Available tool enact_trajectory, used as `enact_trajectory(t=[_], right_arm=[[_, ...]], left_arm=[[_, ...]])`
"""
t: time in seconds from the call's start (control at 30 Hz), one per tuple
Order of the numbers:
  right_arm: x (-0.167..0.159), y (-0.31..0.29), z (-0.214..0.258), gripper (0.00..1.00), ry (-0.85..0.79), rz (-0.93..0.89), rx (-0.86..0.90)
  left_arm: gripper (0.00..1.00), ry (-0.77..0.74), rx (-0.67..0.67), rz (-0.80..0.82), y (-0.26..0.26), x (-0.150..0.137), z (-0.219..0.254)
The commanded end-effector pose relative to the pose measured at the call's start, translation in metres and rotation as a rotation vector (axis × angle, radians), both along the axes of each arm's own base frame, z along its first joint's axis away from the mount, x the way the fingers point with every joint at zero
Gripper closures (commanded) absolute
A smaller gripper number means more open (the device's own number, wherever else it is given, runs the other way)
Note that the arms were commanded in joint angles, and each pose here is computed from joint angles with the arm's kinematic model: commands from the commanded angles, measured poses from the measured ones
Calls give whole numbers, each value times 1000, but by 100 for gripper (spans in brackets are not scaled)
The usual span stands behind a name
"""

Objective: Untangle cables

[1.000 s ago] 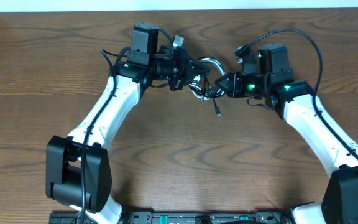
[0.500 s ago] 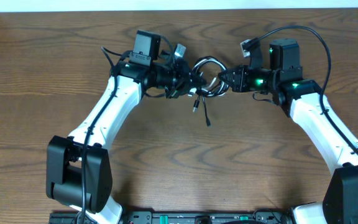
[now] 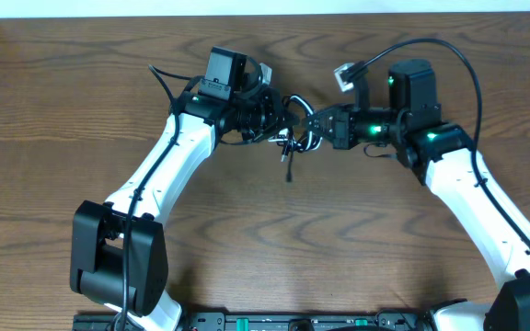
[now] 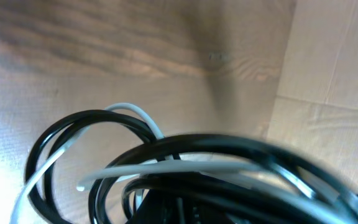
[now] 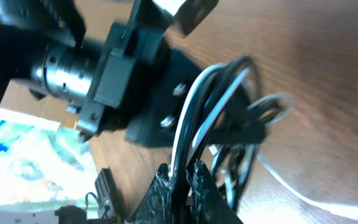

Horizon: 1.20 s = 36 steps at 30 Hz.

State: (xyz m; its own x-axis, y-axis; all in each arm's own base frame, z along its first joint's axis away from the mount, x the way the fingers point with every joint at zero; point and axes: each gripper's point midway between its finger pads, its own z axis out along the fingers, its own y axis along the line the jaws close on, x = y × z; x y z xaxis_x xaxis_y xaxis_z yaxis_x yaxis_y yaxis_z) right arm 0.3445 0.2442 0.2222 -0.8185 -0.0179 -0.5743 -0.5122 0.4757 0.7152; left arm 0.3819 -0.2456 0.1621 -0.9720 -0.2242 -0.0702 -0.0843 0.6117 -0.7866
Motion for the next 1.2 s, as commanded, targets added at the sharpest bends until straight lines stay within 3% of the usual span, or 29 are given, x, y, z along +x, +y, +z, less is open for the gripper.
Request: enact_trajectory(t=[0.0,0.37,0.9,0.93,1.07,1.17], right_arm=[[-24,18,18,99,0,94,46],[-40,34,6,99,65,103,1],[-4,31,19,99,101,-111,44],[-4,31,19,96,101,-112,44],[0,25,18,50,104,-129,43],[4,18,16,42,112,-146,38]], left_arm=[[93,-9,16,71,4,18,-6],[92,-27,-76,218,0,47,15],[92,60,-69,229,-29,27,9],[92,61,-68,228,-29,27,8],[92,61,-70,218,-30,25,8],[92,58,-81,189,-33,22,10]])
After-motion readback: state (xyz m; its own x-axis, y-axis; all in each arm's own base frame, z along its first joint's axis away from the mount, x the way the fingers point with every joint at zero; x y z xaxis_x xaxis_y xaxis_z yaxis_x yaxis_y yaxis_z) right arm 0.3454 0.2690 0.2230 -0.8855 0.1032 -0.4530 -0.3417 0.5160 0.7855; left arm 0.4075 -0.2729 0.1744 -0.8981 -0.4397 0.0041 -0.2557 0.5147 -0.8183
